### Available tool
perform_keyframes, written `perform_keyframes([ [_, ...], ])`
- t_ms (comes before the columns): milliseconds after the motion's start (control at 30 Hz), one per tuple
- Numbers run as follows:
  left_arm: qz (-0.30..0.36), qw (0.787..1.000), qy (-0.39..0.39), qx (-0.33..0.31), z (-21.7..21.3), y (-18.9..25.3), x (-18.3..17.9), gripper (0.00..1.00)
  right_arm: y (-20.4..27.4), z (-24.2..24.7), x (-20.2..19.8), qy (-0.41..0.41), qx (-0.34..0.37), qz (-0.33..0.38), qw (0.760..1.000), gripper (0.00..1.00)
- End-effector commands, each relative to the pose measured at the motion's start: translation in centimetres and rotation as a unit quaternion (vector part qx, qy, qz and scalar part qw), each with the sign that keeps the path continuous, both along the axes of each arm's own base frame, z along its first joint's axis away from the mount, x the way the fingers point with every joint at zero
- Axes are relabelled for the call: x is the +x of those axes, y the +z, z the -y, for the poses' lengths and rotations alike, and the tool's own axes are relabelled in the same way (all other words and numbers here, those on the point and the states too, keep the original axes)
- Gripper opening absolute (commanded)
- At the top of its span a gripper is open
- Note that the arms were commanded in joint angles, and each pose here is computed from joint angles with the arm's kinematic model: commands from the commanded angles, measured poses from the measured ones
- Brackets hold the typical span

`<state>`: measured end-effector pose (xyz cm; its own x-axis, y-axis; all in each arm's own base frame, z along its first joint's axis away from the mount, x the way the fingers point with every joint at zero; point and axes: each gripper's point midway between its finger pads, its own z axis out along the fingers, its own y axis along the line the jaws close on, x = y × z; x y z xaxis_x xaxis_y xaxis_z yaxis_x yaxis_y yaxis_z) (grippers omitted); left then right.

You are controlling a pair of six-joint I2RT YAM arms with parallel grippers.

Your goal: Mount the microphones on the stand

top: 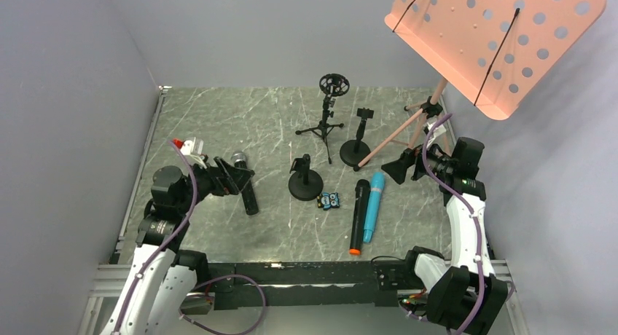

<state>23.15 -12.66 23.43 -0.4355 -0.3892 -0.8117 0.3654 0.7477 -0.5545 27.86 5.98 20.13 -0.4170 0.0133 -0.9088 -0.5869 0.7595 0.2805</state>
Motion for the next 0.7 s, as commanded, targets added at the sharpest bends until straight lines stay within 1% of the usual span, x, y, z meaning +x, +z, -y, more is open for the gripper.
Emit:
perform_keyframes([
  [0, 0.022, 0.995, -0.071, -0.063, 2.8, 4.7, -1.6, 0.99, 0.7, -0.3, -0.1, 0.032, -0.018, 0.026, 0.999, 1.0],
  [167, -0.005, 0.993, -0.119, -0.013, 5.2, 3.2, -1.4, 0.99, 0.6, -0.7, -0.8, 0.054, -0.023, 0.036, 0.998, 1.0],
  [300, -0.045, 0.992, -0.117, 0.024, 6.5, 1.0, -0.9, 0.98, 0.6, -1.4, -1.7, 0.084, -0.024, 0.05, 0.995, 1.0],
  [400, -0.044, 0.991, -0.12, 0.032, 7.5, 0.9, -0.9, 0.96, 0.6, -1.5, -1.9, 0.087, -0.026, 0.056, 0.994, 1.0],
  [467, -0.041, 0.991, -0.115, 0.047, 8.0, 1.0, -0.8, 0.92, 0.6, -1.6, -1.9, 0.089, -0.028, 0.057, 0.994, 1.0],
  [667, -0.042, 0.983, -0.122, 0.132, 9.9, 0.3, -0.4, 0.92, 0.3, -1.8, -1.9, 0.098, -0.031, 0.054, 0.993, 1.0],
])
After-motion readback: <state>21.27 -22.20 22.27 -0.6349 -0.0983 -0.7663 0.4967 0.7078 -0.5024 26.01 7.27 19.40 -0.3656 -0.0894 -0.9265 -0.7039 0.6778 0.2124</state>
